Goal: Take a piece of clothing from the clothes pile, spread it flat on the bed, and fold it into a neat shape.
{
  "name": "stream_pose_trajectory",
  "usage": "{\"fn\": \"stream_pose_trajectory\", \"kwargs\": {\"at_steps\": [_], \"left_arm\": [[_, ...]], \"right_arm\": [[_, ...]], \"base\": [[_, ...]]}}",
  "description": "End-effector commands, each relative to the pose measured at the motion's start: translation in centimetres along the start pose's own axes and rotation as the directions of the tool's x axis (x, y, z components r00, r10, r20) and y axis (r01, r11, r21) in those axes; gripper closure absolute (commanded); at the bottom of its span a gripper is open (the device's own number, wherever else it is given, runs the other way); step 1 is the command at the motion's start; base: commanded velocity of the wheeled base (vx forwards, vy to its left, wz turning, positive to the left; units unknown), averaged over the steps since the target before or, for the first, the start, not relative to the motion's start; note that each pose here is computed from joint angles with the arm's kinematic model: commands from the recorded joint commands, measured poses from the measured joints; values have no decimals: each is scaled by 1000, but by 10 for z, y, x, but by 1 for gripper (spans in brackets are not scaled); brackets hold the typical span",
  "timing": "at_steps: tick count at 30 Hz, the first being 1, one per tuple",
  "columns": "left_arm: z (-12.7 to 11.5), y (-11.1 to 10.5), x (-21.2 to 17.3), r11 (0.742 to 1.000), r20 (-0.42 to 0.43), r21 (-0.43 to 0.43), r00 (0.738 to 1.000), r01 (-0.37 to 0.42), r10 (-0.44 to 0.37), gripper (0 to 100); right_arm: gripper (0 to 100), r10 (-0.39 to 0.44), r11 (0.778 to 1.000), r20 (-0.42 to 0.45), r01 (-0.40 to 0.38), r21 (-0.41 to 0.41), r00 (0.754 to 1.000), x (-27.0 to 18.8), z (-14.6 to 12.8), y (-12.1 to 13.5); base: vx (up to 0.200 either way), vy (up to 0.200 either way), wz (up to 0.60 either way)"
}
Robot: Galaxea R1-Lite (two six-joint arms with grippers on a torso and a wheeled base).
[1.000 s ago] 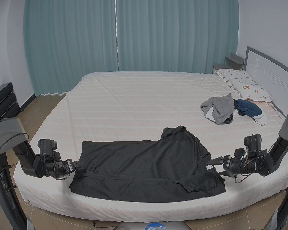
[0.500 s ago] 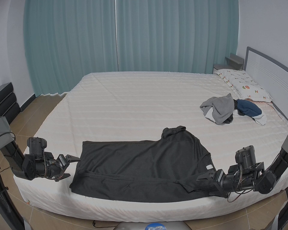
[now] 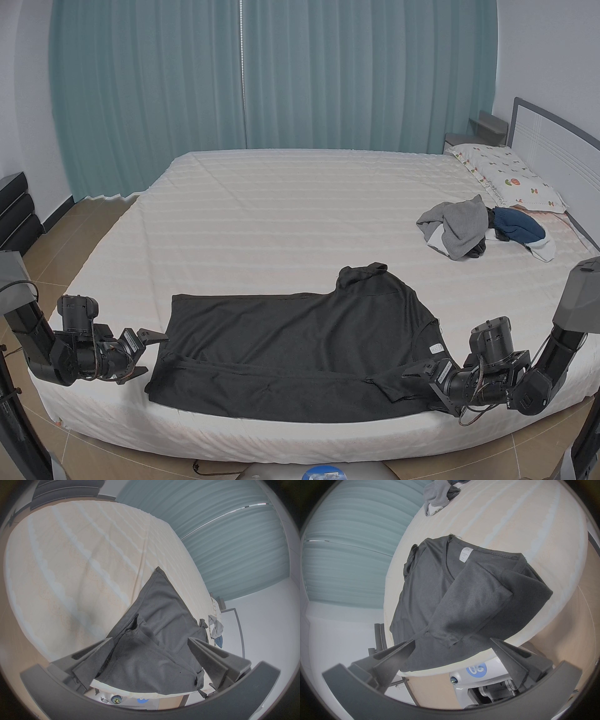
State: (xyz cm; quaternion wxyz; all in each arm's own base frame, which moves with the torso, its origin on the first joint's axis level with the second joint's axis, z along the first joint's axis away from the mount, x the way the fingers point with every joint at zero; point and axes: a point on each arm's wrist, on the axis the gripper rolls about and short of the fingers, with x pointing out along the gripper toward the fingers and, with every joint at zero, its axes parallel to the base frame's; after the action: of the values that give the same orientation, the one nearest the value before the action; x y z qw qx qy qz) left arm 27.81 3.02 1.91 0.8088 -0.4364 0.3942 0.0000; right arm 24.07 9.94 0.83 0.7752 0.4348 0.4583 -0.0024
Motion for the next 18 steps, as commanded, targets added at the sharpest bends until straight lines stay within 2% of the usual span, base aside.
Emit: {"fn": "stream_pose_trajectory", "kwargs": {"at_steps": [1, 15, 16, 18], "left_arm": [[-2, 3, 2, 1000, -10, -6, 1000, -10, 10, 0], [-3, 4, 2, 1000, -11, -1, 1000, -11, 11, 0], [-3, 4, 1, 1000, -10, 0, 1000, -10, 10, 0], [-3, 4, 1, 1000, -10, 0, 1000, -10, 10, 0]], "right_arm": [[0, -31, 999, -4, 31, 5, 999, 8, -1, -7], [0, -5, 1000, 39, 5, 0, 999, 12, 0, -8], [100, -12, 1000, 36, 12, -1, 999, 14, -1, -9], [100, -18, 1000, 45, 18, -1, 999, 15, -1, -9]], "base": [[0, 0, 0], [0, 0, 0], [0, 0, 0], [0, 0, 0]]}}
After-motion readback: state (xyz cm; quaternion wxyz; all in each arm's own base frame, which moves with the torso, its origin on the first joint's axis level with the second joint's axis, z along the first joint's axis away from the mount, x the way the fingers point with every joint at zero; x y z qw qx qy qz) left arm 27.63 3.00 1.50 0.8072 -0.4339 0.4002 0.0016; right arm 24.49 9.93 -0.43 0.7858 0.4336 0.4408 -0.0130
